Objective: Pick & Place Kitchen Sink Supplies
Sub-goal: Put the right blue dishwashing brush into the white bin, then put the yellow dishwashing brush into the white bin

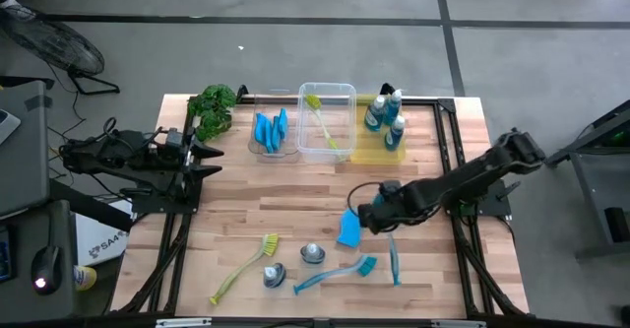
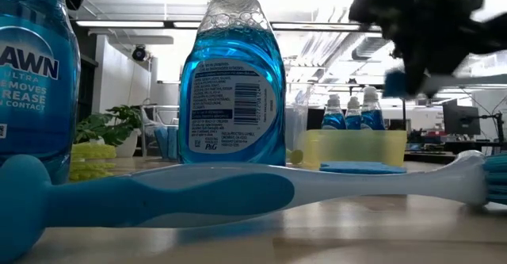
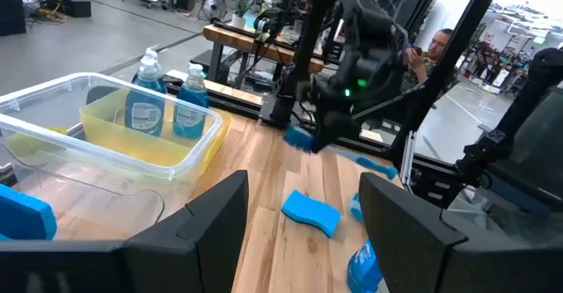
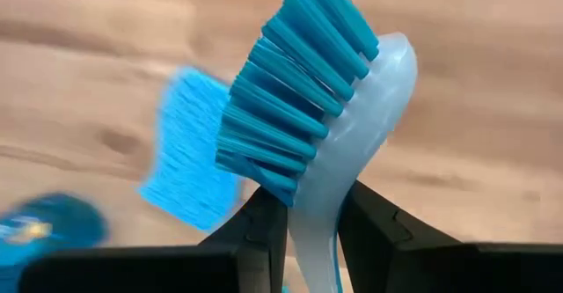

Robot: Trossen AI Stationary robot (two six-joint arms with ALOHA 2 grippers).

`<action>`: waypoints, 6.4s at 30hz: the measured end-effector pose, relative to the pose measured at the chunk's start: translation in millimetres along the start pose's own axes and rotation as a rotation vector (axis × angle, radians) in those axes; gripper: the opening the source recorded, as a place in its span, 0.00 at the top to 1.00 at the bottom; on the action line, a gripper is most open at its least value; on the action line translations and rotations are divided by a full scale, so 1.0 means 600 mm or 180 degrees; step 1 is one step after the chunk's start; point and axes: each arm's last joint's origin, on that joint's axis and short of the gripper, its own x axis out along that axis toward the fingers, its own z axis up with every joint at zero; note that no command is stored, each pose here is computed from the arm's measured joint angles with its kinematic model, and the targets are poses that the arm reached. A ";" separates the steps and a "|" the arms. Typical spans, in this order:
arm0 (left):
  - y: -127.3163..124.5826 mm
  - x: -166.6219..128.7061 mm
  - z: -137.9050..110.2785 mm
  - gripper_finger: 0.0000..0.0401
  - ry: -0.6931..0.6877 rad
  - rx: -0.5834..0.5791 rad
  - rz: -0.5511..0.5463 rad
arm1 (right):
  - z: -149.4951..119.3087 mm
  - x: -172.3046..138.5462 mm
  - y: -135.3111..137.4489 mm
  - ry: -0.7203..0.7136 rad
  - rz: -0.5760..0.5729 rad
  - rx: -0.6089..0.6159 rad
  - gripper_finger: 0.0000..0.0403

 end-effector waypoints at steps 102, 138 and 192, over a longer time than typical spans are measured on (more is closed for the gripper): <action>0.012 -0.001 -0.009 0.47 -0.0060 -0.1004 0.0593 | 0.639 -0.042 0.153 -0.0834 0.1406 -0.1494 0.80; 0.012 -0.001 -0.008 0.47 -0.0060 -0.1008 0.0588 | 0.601 -0.034 0.167 -0.0601 0.1214 -0.1782 0.79; -0.007 0.045 -0.065 0.47 0.1829 -0.1153 0.0091 | 0.386 -0.226 0.150 -0.0918 0.0482 -0.2282 0.58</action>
